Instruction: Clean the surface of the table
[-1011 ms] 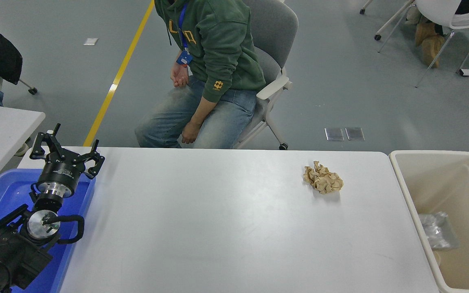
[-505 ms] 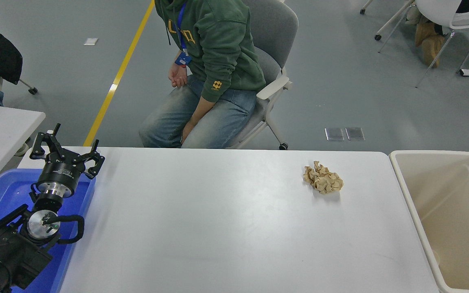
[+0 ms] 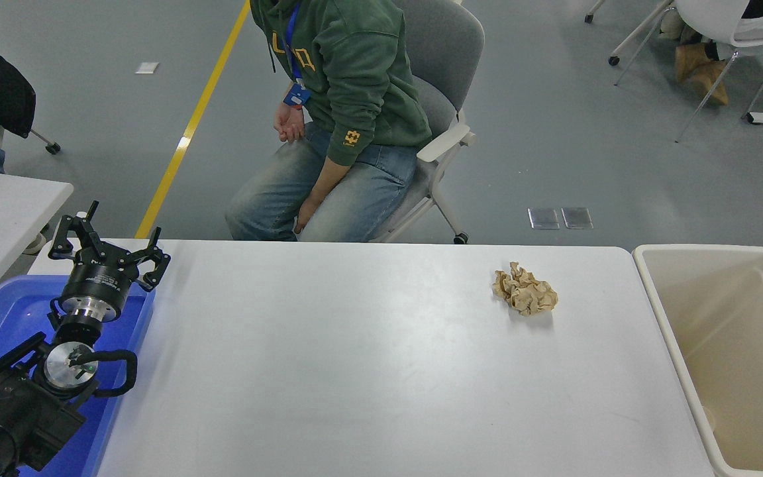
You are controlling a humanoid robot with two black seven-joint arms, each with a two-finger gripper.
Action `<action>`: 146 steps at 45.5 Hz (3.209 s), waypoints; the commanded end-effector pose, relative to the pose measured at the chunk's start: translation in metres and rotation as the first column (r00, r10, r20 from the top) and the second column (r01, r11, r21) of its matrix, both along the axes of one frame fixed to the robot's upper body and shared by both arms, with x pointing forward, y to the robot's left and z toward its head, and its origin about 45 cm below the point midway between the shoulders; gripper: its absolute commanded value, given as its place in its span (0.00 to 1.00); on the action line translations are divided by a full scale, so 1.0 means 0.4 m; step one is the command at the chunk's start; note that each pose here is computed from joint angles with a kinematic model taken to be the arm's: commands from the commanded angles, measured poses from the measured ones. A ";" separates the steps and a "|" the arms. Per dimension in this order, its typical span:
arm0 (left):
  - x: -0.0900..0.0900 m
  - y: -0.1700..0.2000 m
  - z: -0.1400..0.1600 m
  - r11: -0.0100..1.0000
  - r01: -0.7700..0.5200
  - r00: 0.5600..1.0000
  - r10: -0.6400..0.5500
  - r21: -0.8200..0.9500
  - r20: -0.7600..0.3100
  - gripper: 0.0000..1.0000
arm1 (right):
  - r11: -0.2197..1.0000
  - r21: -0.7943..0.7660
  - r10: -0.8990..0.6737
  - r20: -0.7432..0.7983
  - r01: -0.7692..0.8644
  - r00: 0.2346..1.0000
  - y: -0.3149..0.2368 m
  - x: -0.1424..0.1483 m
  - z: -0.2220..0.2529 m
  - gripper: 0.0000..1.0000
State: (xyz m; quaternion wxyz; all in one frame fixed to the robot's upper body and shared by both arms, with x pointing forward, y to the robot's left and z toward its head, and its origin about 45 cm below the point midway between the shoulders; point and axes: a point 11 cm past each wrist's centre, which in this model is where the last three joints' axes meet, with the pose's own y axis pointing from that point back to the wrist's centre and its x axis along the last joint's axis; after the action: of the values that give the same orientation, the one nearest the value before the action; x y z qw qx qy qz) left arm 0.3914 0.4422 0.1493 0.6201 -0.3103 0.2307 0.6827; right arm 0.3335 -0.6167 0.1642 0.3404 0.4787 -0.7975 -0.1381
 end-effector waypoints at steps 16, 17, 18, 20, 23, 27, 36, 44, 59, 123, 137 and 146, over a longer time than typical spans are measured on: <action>0.000 0.000 0.000 1.000 0.000 1.000 0.000 0.000 0.000 1.00 | 0.933 0.012 0.337 0.332 -0.361 0.881 0.171 0.150 0.129 1.00; 0.000 0.000 0.000 1.000 0.000 1.000 0.000 0.000 0.000 1.00 | 0.927 0.009 0.351 0.332 -0.375 0.875 0.182 0.156 0.130 1.00; 0.000 -0.001 0.000 1.000 0.000 1.000 0.000 -0.002 0.001 1.00 | 0.924 0.005 0.359 0.337 -0.383 0.871 0.188 0.160 0.135 1.00; 0.000 0.000 0.000 1.000 0.000 1.000 0.000 0.000 0.000 1.00 | 0.913 0.007 0.379 0.359 -0.408 0.853 0.214 0.176 0.144 1.00; 0.000 0.000 0.000 1.000 0.000 1.000 0.000 0.000 0.000 1.00 | 0.902 0.016 0.388 0.406 -0.431 0.828 0.244 0.193 0.161 1.00; 0.000 0.000 0.000 1.000 0.000 1.000 0.000 0.000 0.000 1.00 | 0.883 0.033 0.396 0.482 -0.468 0.782 0.304 0.215 0.167 1.00; 0.000 0.000 0.000 1.000 0.000 1.000 0.000 0.000 0.000 1.00 | 0.870 0.075 0.346 0.612 -0.487 0.711 0.443 0.248 0.130 1.00; 0.000 -0.001 0.000 1.000 0.001 1.000 -0.001 0.000 0.001 1.00 | 0.879 0.187 0.223 0.653 -0.439 0.724 0.579 0.272 0.060 1.00; 0.000 0.000 0.000 1.000 0.000 1.000 0.000 0.000 0.000 1.00 | 0.819 0.359 0.056 0.726 -0.447 0.686 0.741 0.268 0.016 1.00; 0.000 0.000 0.000 1.000 0.000 1.000 0.000 0.000 0.000 1.00 | 0.848 0.358 0.085 0.635 -0.390 0.768 0.747 0.251 -0.046 1.00; 0.000 0.000 0.000 1.000 0.000 1.000 0.000 0.000 0.000 1.00 | 0.815 0.303 0.307 0.497 -0.493 0.812 0.797 0.256 -0.001 1.00; 0.000 0.000 0.000 1.000 0.000 1.000 0.000 0.000 0.000 1.00 | 0.802 0.255 0.468 0.291 -0.539 0.834 0.811 0.255 -0.010 1.00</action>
State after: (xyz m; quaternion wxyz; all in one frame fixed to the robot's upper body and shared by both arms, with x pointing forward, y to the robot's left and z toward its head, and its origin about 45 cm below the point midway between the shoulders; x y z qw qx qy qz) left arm 0.3914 0.4423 0.1492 0.6200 -0.3102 0.2306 0.6828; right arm 0.4377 -0.2995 0.1604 0.0703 0.7162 -0.6834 -0.1227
